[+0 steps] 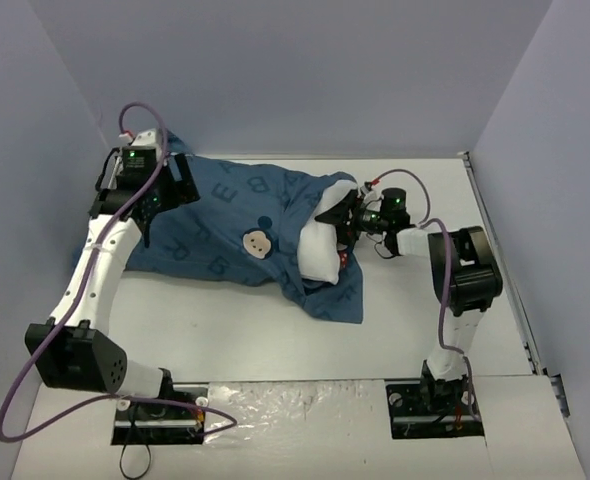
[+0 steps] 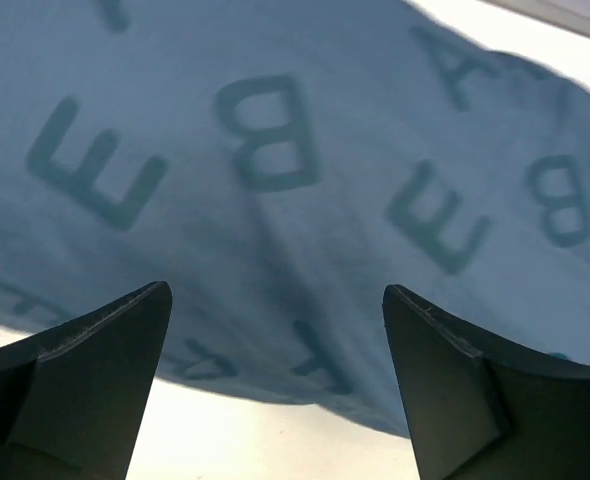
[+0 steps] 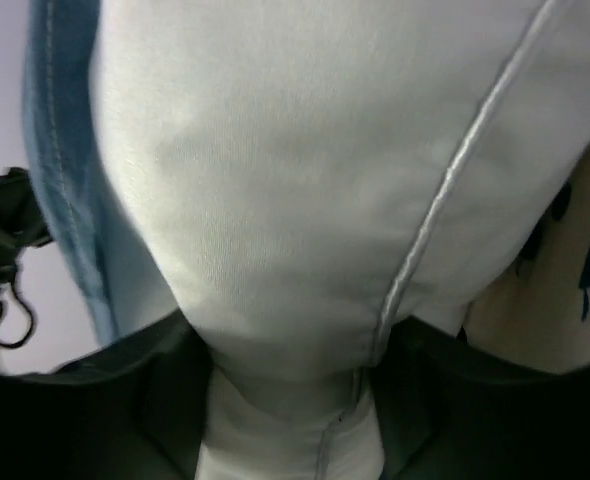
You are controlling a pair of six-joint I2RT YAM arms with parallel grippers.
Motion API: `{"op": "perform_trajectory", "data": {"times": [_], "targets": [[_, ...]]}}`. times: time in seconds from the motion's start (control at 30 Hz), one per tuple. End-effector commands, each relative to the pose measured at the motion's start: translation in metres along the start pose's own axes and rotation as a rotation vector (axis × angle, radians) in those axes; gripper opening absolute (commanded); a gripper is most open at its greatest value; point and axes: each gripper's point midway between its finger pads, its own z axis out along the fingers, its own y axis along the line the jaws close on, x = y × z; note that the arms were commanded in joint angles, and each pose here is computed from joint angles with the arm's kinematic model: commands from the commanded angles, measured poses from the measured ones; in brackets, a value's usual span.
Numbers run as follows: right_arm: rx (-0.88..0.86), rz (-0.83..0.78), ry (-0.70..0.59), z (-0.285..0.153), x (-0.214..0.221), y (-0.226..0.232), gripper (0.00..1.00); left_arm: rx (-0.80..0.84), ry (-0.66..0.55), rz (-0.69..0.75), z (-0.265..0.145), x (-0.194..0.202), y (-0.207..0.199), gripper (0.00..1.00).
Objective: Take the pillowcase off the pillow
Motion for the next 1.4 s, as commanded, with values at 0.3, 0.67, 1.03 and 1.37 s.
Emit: {"op": "perform_trajectory", "data": {"times": [0.3,0.67,1.03,1.37], "targets": [[0.095,-0.252,-0.04,-0.073,-0.064,-0.042,0.0,-0.046,-0.036,-0.242,0.012,-0.033,0.082,0.94],[0.311,-0.316,0.015,-0.182,-0.067,-0.121,0.0,0.073,0.032,-0.31,0.077,-0.015,0.081,0.94],[0.347,-0.363,0.068,-0.185,-0.066,-0.128,0.0,0.401,0.089,-0.472,0.133,-0.011,0.012,0.94],[0.34,-0.391,0.093,-0.18,-0.065,-0.118,0.0,0.569,0.165,-0.525,0.135,0.017,-0.037,0.43]]}}
